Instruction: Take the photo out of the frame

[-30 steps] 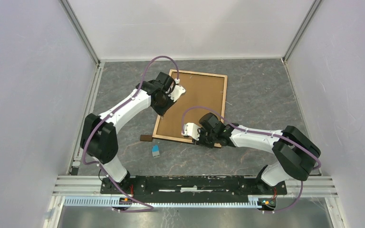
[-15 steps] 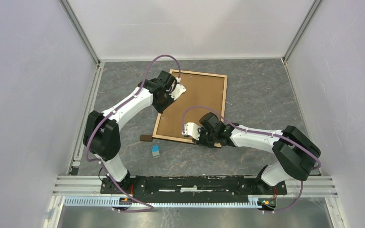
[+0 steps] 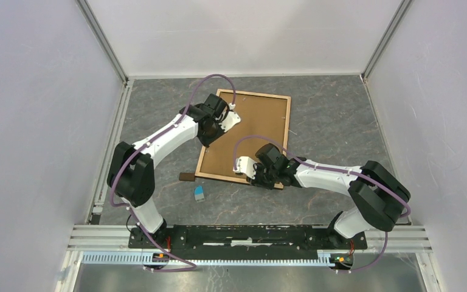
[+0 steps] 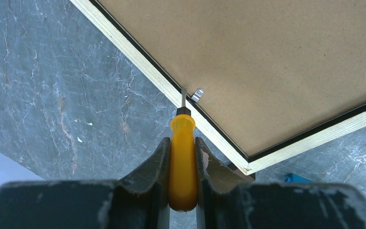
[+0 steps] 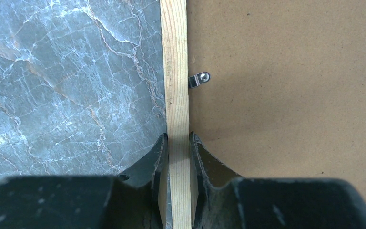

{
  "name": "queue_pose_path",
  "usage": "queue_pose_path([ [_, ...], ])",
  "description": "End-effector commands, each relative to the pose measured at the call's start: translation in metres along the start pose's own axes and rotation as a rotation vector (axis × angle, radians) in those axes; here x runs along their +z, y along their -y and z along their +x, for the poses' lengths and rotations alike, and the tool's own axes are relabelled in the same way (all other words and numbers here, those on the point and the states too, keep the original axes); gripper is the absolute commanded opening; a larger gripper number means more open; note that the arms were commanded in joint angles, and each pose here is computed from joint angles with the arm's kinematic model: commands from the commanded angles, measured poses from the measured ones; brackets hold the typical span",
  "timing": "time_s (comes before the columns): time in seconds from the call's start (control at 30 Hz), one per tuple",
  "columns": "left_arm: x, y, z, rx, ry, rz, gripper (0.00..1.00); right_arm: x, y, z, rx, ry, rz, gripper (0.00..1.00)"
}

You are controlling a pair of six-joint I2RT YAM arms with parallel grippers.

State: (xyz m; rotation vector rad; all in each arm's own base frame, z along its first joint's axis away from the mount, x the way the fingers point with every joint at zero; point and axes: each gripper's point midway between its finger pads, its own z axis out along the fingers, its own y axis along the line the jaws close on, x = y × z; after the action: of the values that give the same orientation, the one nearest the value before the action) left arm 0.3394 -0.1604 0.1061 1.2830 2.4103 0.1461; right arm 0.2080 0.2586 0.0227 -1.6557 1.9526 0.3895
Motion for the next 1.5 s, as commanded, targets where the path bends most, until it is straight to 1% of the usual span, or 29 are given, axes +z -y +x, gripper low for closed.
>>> queue_pose_path([
  [0.0,-0.001,0.001,0.006,0.071,-0.025,-0.011,0.02,0.010,-0.003,0.019,0.050,-0.058,-0.019,0.20],
  [0.07,-0.002,0.005,0.006,0.080,-0.032,-0.003,0.02,0.011,-0.003,0.020,0.051,-0.061,-0.021,0.19],
  [0.17,-0.006,0.010,0.007,0.101,-0.045,0.000,0.02,0.011,-0.003,0.020,0.057,-0.061,-0.022,0.13],
  [0.27,-0.008,0.016,0.008,0.117,-0.057,0.010,0.02,0.012,-0.003,0.020,0.058,-0.064,-0.024,0.11],
  [0.3,-0.009,0.019,0.009,0.121,-0.064,0.019,0.02,0.012,-0.003,0.019,0.059,-0.063,-0.025,0.08],
  [0.5,-0.008,0.027,0.007,0.094,-0.048,0.055,0.02,0.012,-0.003,0.020,0.060,-0.065,-0.027,0.00],
  [0.8,-0.002,0.044,0.001,0.007,-0.006,0.118,0.02,0.012,-0.003,0.021,0.064,-0.067,-0.027,0.00],
  [0.97,-0.007,0.050,-0.002,-0.031,0.019,0.148,0.02,0.013,-0.003,0.020,0.066,-0.067,-0.027,0.00],
  [1.2,-0.009,0.066,-0.008,-0.069,0.049,0.233,0.02,0.013,-0.003,0.020,0.069,-0.067,-0.027,0.00],
  [1.47,0.000,0.062,-0.008,-0.111,0.060,0.206,0.02,0.014,-0.003,0.020,0.071,-0.067,-0.028,0.00],
])
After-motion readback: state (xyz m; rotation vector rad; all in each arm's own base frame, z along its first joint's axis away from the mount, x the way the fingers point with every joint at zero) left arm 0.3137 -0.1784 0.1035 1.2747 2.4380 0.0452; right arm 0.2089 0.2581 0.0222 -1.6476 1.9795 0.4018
